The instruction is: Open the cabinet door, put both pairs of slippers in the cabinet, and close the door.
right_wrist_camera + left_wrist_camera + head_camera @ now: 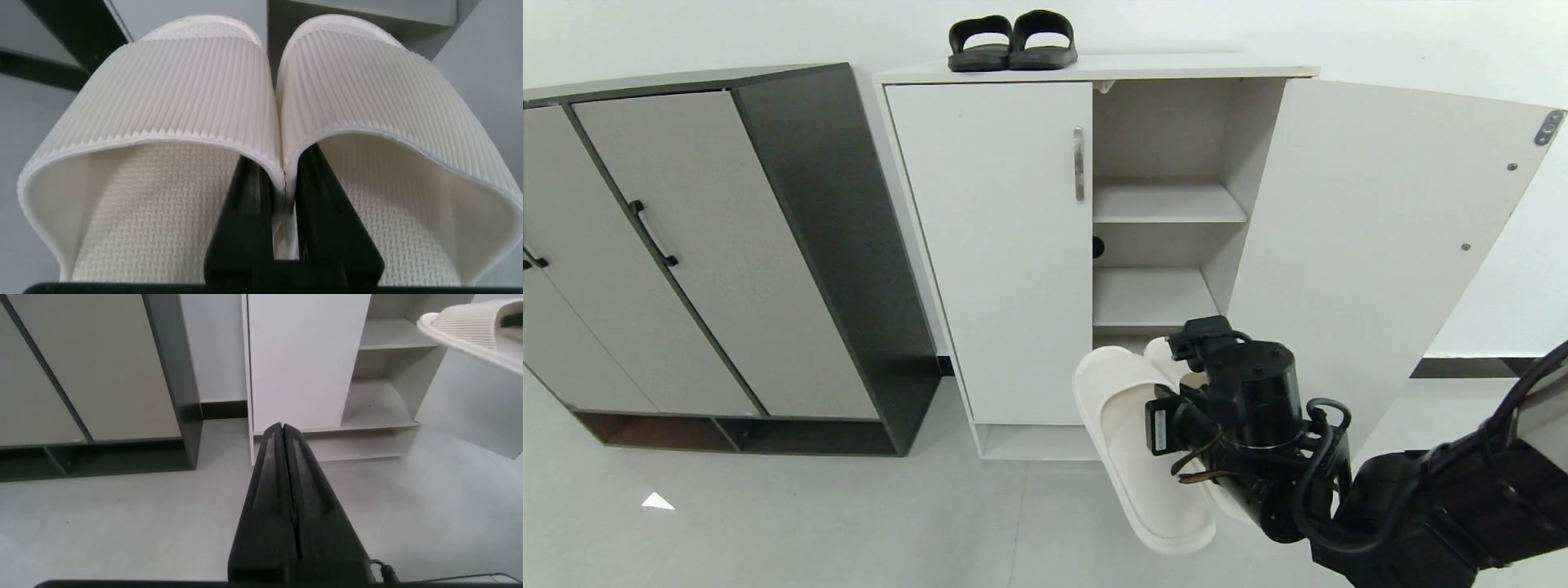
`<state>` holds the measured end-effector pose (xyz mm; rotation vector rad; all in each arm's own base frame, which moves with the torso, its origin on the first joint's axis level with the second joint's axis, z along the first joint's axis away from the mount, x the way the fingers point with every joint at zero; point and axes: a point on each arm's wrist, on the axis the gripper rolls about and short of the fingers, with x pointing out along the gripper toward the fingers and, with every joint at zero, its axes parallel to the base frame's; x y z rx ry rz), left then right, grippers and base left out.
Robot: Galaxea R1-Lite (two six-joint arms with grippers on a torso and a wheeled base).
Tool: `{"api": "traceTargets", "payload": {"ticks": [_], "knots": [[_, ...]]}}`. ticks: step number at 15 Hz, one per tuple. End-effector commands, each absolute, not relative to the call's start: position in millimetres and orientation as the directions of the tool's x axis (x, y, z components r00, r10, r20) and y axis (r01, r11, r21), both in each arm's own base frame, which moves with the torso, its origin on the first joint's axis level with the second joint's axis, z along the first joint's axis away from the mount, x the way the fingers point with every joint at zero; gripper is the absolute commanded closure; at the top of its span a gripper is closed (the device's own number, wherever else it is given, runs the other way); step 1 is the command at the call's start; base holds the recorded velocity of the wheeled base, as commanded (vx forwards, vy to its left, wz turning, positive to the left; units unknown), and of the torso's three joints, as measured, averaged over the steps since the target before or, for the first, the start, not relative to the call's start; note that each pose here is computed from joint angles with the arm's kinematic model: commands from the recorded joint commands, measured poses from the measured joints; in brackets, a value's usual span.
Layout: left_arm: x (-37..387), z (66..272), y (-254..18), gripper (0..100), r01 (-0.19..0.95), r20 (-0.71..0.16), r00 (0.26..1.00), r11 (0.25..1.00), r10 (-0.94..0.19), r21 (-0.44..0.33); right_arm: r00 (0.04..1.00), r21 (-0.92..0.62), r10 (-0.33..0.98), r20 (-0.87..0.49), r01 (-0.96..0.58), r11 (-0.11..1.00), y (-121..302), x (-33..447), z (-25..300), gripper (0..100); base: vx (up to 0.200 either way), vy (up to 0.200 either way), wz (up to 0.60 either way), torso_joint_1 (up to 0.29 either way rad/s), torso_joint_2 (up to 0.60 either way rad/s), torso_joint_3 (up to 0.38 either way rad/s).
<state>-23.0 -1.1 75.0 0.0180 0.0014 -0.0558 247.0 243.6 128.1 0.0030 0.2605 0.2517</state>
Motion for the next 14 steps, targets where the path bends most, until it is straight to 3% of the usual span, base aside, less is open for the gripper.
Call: {"api": "traceTargets", "payload": {"ticks": [1, 9, 14], "knots": [[-22.7, 75.0, -1.1, 100, 0.055, -0.006, 0.998, 0.998, -0.055, 0.018, 0.936, 0.018, 0.227, -0.271, -0.231, 0.973, 249.1, 250.5, 118.2, 100, 0.0, 0.0, 0.0, 0.0, 0.0, 0.0], [-22.7, 75.0, -1.1, 100, 0.055, -0.006, 0.998, 0.998, -0.055, 0.018, 0.941, 0.009, 0.22, -0.258, -0.226, 0.974, 270.9, 251.3, 112.4, 100, 0.0, -0.2, 0.0, 0.004, 0.0, 0.0], [-22.7, 75.0, -1.1, 100, 0.055, -0.006, 0.998, 0.998, -0.055, 0.02, 0.962, -0.004, 0.135, -0.238, -0.14, 0.99, 292.4, 272.8, 96.4, 100, 0.0, 0.0, 0.0, 0.0, 0.0, 0.0]]}}
